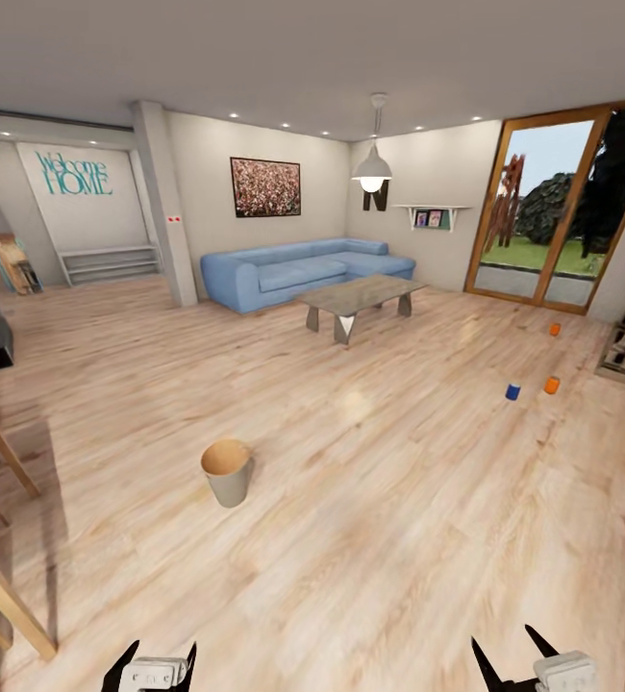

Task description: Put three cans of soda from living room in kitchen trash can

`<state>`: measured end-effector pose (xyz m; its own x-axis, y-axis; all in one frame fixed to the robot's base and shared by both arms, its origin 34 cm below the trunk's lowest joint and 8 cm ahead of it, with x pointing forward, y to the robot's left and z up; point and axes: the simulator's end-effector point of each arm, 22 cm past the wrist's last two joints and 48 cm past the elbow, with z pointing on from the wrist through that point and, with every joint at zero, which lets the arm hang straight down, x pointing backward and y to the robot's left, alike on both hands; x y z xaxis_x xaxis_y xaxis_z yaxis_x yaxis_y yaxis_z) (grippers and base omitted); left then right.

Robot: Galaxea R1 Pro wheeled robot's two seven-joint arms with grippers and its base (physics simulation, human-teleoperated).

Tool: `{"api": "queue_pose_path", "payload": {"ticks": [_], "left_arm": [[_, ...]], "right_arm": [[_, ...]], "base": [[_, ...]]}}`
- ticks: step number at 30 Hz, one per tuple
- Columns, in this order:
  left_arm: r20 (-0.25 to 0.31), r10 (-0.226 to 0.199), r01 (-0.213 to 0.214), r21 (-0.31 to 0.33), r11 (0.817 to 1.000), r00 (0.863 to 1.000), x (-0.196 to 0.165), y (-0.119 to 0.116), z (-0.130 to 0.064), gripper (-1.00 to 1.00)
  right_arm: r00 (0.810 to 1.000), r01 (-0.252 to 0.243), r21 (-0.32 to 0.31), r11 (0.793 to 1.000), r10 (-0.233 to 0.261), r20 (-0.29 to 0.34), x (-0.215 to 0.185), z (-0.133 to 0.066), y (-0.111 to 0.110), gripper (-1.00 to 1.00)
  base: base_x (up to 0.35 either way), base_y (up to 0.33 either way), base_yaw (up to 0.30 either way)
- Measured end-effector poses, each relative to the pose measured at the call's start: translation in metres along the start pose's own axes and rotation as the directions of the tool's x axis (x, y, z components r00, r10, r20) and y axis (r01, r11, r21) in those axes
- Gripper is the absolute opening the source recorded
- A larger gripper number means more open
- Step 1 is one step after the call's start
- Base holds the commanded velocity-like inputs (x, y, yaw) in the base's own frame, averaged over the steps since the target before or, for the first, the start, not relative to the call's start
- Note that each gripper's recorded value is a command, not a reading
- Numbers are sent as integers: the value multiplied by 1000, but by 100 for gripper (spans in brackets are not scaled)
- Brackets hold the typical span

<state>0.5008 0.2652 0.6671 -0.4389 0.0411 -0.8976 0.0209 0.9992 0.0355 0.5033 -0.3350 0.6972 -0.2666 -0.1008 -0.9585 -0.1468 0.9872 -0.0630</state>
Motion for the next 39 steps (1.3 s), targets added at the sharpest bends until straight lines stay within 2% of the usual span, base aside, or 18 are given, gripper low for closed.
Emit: {"api": "queue_pose_path", "payload": {"ticks": [13, 39], "left_arm": [[-1, -1, 1, 0, 1000, 1000, 0, 0, 0, 100], [-1, -2, 2, 0, 1000, 1000, 0, 0, 0, 100]], "right_arm": [[1000, 0, 0, 1000, 0, 0, 0, 0, 0, 100], [1000, 0, 0, 1000, 0, 1, 0, 0, 0, 100]], "base": [[319, 26, 0], [284, 159, 0]]}}
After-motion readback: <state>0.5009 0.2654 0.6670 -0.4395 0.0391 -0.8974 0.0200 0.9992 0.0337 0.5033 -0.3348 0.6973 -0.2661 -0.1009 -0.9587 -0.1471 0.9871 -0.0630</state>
